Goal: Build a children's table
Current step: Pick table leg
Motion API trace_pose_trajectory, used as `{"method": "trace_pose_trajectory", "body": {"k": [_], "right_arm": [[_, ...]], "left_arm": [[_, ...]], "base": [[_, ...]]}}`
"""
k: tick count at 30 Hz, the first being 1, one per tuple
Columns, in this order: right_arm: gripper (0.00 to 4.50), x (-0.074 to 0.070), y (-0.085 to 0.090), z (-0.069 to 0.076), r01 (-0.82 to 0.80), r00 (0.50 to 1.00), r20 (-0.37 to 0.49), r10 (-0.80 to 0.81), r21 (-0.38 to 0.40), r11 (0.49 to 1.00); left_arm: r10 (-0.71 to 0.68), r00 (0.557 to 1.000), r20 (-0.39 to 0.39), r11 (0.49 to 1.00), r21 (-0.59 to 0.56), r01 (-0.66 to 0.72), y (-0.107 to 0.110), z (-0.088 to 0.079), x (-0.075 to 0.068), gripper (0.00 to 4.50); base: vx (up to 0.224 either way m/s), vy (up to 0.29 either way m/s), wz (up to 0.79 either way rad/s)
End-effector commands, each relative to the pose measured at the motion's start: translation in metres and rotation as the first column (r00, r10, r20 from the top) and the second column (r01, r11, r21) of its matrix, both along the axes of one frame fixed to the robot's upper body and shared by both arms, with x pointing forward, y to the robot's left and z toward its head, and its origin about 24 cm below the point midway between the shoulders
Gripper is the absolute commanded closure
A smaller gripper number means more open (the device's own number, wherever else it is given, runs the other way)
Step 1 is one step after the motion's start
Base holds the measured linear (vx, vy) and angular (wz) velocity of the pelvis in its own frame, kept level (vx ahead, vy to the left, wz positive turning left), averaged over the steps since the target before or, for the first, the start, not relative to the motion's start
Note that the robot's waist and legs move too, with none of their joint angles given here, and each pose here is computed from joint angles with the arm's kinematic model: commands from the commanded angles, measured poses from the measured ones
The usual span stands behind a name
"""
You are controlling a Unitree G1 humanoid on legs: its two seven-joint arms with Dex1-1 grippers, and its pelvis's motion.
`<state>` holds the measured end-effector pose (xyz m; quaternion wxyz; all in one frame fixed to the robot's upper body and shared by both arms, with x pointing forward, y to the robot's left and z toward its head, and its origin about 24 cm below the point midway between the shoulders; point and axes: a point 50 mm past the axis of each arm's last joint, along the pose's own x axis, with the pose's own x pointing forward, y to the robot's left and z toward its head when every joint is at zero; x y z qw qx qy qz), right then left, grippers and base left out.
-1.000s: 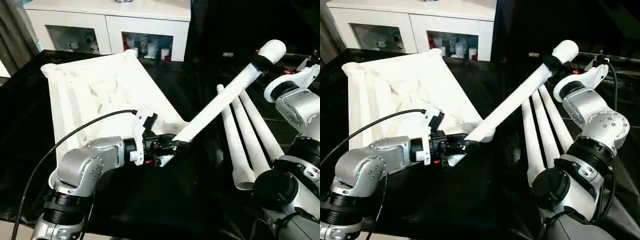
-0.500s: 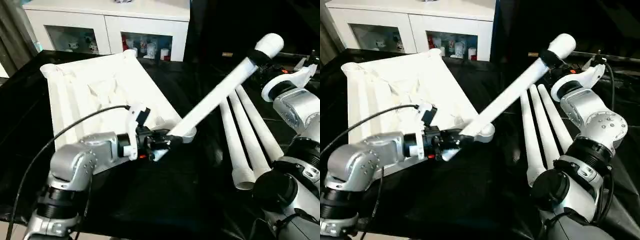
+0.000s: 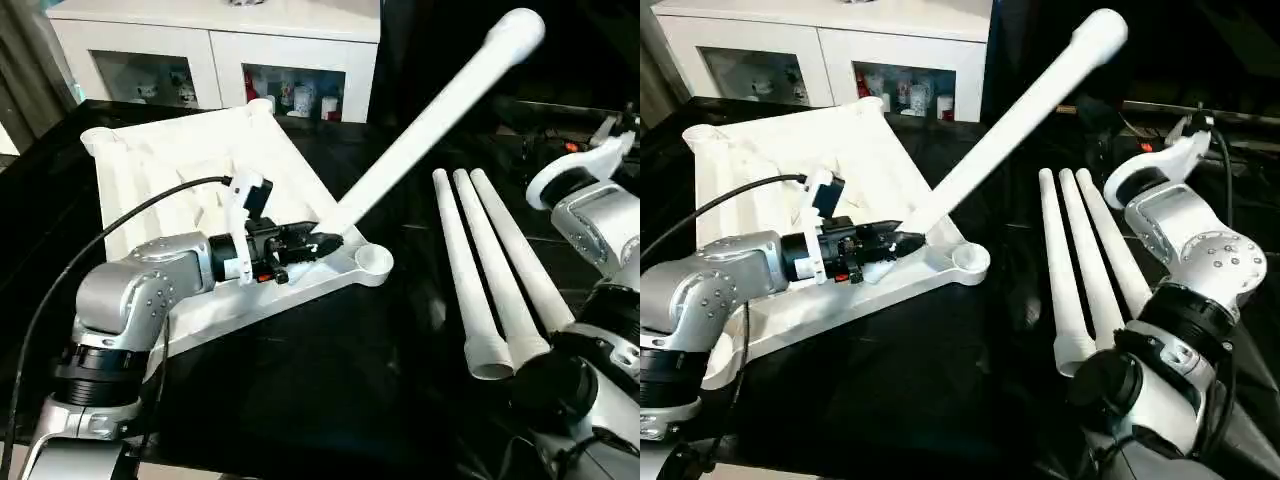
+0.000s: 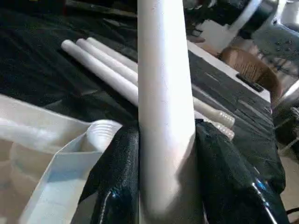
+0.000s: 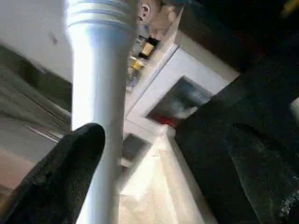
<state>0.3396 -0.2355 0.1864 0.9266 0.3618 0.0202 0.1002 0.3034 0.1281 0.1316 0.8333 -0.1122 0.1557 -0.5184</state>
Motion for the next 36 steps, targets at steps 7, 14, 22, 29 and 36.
{"method": "trace_pose_trajectory", "body": {"k": [7,14,22,29,36], "right_arm": [[0.0,-0.009,0.005,0.024,0.211,0.951,0.302,0.061,-0.784,0.584],[0.0,-0.01,0.004,0.026,0.301,0.912,0.36,0.195,-0.913,0.276],[0.0,-0.002,0.005,0.028,0.352,0.888,0.299,0.349,-0.931,-0.097],[0.0,0.007,0.008,0.033,0.417,0.858,0.279,0.432,-0.869,-0.268],[0.0,0.012,0.007,0.023,0.386,0.857,0.182,0.483,-0.847,-0.366]], "left_arm": [[0.003,0.999,0.05,1.0,0.023,-0.004,0.004,0.008,0.006,3.02],[-0.002,0.999,0.034,0.999,0.037,0.001,0.004,0.007,0.006,3.02],[-0.066,0.998,0.021,0.995,0.073,0.064,0.002,0.007,0.003,3.02],[-0.111,0.994,0.017,0.99,0.093,0.109,0.0,0.007,0.0,3.02],[-0.15,0.989,0.017,0.983,0.11,0.147,0.001,0.007,-0.004,3.02]], "base": [[0.0,0.0,0.0],[0.0,0.0,0.0],[0.0,0.0,0.0],[0.0,0.0,0.0],[0.0,0.0,0.0]]}}
